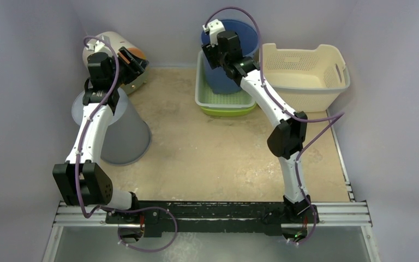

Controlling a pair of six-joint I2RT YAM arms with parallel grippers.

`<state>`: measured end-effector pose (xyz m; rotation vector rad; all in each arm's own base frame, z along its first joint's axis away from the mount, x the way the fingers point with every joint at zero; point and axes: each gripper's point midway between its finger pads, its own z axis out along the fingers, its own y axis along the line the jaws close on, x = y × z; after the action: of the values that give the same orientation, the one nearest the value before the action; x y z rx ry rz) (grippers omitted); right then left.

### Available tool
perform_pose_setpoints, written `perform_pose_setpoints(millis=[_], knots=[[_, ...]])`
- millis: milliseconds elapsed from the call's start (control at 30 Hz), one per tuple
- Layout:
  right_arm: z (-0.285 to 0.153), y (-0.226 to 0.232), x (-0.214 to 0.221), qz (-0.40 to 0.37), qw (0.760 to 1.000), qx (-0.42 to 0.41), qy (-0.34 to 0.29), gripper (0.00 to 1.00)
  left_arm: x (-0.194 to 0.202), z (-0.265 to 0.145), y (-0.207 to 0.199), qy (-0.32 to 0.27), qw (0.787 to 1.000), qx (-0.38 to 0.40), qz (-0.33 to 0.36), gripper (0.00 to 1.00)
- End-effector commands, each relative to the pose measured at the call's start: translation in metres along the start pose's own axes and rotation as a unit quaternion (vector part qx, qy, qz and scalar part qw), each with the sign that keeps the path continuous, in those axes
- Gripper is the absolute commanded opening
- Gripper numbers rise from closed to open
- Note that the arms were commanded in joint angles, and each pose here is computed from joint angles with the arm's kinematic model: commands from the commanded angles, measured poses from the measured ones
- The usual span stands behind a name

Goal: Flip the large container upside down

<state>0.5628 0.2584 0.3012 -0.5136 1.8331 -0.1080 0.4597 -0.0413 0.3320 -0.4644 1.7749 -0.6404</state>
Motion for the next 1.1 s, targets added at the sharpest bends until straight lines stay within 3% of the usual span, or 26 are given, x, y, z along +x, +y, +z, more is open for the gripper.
perform_pose_setpoints(millis=[0,67,167,267,500,733,1067], knots=[[0.011,-0.010,0.009,0.005,1.000,0.000,0.002,0.68,0.000,-0.001,-0.004,-0.004,1.000,0.011,0.016,0.61],[0.012,-0.005,0.014,0.011,1.000,-0.009,0.010,0.52,0.002,-0.001,-0.003,-0.002,1.000,0.009,0.016,0.61],[0.011,-0.004,0.018,0.018,1.000,-0.008,0.015,0.15,0.002,-0.001,-0.002,-0.001,1.000,0.009,0.017,0.61],[0.007,-0.010,0.012,0.023,1.000,0.002,0.009,0.00,0.004,-0.001,-0.001,0.002,1.000,0.007,0.019,0.61],[-0.022,-0.032,-0.034,0.062,0.997,0.009,-0.048,0.00,0.012,-0.003,0.009,0.009,1.000,-0.006,0.026,0.61],[-0.074,-0.031,-0.099,0.143,0.978,-0.076,-0.130,0.00,0.018,-0.005,0.023,0.016,0.999,-0.030,0.039,0.61],[-0.156,-0.029,-0.157,0.219,0.942,-0.167,-0.193,0.00,0.030,-0.013,0.067,0.024,0.995,-0.085,0.036,0.61]])
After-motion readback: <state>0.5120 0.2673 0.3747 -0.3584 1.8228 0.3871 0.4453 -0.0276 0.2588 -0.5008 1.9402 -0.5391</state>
